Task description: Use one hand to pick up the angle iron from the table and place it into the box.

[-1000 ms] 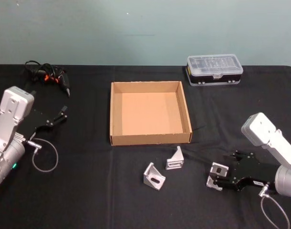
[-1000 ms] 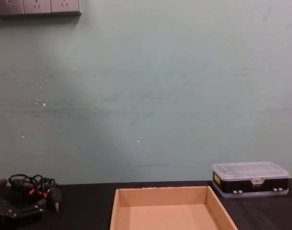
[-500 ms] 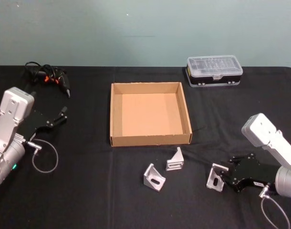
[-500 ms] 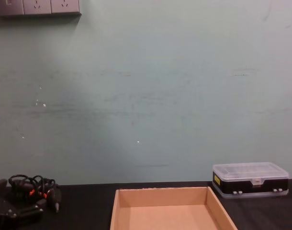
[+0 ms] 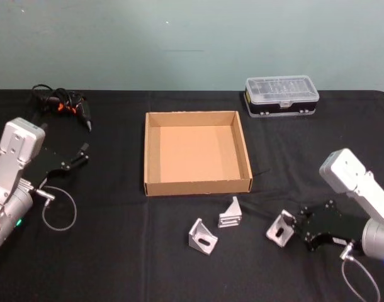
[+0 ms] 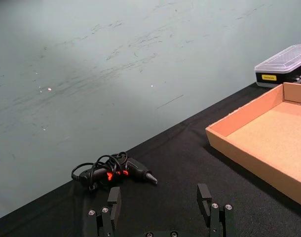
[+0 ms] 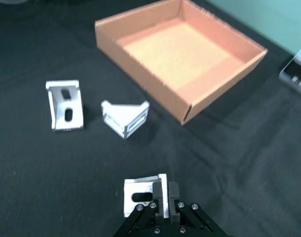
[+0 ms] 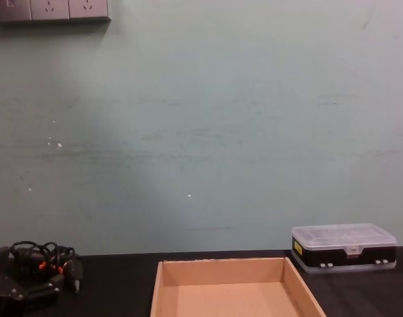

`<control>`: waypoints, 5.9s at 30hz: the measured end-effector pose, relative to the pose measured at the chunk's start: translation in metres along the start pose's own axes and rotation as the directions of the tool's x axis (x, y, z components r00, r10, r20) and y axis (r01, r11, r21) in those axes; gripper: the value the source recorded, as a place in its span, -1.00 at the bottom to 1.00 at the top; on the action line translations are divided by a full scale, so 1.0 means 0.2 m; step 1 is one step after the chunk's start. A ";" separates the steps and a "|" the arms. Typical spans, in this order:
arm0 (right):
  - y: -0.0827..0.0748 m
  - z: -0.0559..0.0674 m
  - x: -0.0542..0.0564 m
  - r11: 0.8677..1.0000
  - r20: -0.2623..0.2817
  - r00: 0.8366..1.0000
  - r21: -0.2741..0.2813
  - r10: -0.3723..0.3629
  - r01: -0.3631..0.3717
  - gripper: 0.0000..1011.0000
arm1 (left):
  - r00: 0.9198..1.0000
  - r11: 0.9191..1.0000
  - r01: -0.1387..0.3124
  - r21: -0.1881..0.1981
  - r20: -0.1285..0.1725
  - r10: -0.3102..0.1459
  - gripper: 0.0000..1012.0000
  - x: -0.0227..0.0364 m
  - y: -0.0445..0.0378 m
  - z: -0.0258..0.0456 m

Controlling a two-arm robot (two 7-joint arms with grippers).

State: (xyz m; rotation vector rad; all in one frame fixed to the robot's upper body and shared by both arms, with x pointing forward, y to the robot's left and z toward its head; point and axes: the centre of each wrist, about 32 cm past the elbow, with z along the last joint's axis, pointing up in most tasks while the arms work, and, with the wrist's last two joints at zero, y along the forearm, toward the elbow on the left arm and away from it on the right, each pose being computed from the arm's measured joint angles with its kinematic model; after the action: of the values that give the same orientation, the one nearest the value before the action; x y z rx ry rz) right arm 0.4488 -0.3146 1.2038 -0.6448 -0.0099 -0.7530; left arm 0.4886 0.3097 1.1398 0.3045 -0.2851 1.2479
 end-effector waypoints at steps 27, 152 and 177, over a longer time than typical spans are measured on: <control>0.35 0.38 0.23 0.989 -0.028 0.995 0.111 -0.097 0.099 -0.85 | 1.000 1.000 0.000 0.000 0.000 0.000 1.00 0.000 0.000 0.000; 0.05 0.14 -0.24 0.992 -0.170 0.985 0.125 0.035 -0.014 0.99 | 1.000 1.000 0.000 0.000 0.000 0.000 1.00 0.000 0.000 0.000; 0.25 0.36 -0.34 0.995 -0.303 0.949 -0.074 -0.085 0.065 0.99 | 1.000 1.000 0.000 0.000 0.000 0.000 1.00 0.000 0.000 0.000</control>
State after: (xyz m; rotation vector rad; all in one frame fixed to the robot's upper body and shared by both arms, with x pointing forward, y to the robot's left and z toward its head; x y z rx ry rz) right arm 0.4460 -0.2046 1.2191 -0.5846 0.2762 -0.9241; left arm 0.4886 0.3096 1.1398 0.3045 -0.2851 1.2479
